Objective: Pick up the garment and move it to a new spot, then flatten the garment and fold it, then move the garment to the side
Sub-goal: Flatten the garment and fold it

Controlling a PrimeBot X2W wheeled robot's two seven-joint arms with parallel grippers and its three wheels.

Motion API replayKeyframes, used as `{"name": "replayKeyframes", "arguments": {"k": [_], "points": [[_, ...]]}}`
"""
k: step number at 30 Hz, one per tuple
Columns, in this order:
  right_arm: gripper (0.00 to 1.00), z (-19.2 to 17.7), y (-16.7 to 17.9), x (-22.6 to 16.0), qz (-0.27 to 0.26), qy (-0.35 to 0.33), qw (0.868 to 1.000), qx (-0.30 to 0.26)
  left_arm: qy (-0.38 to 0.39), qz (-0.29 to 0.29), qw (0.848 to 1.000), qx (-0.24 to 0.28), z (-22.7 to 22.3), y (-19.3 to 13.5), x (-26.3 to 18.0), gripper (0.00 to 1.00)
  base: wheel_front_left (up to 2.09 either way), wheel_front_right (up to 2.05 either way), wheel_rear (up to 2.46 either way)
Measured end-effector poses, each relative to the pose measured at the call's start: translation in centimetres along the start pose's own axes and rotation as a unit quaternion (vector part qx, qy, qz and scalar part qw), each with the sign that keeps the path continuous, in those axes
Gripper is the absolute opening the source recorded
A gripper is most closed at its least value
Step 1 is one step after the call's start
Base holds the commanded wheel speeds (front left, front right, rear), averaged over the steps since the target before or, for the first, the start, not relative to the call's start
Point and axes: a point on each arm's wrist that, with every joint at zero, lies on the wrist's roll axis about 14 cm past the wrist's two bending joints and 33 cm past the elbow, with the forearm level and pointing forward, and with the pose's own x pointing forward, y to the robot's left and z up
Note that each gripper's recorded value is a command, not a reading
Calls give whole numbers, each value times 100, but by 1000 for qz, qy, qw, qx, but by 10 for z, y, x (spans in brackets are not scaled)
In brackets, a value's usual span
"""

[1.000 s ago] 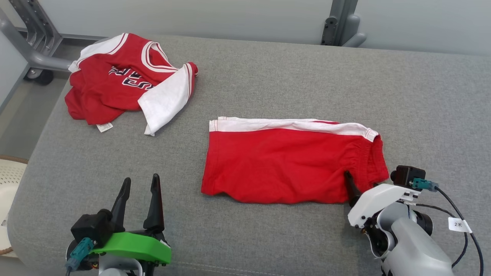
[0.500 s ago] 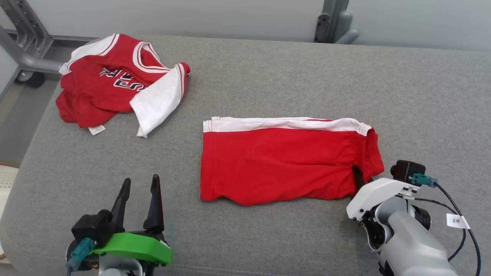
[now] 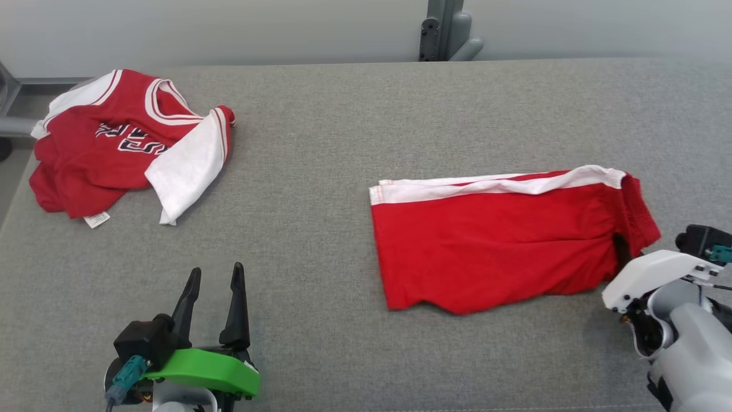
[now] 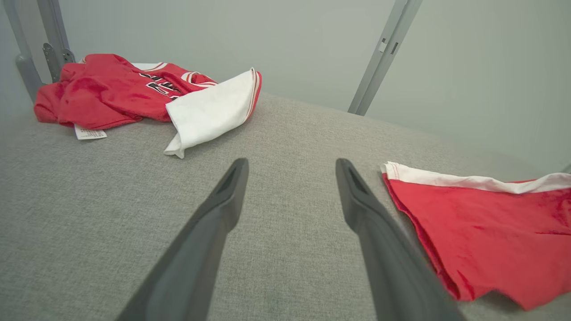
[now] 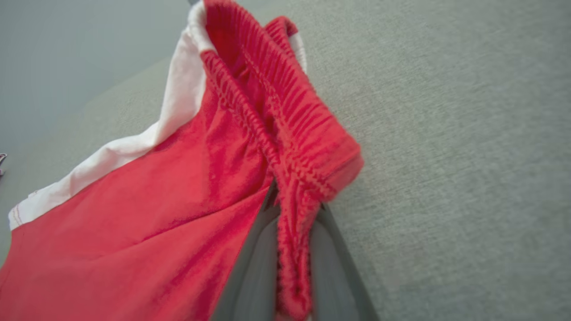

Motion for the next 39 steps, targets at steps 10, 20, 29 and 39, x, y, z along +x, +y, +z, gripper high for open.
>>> {"name": "replayKeyframes", "arguments": {"k": [10,20,29,39], "points": [[0,17,5,-10,13,-12,999,32,6,-20,1000,-1,-4,-12,2,100,0,0,0],[0,21,99,-19,134,-15,990,30,-12,-12,1000,3,8,-6,-8,100,0,0,0],[0,-16,157,-23,191,29,979,-63,-25,7,1000,3,17,5,-21,100,0,0,0],[0,-49,180,-20,214,77,968,-109,-27,23,999,0,17,13,-28,100,0,0,0]]}}
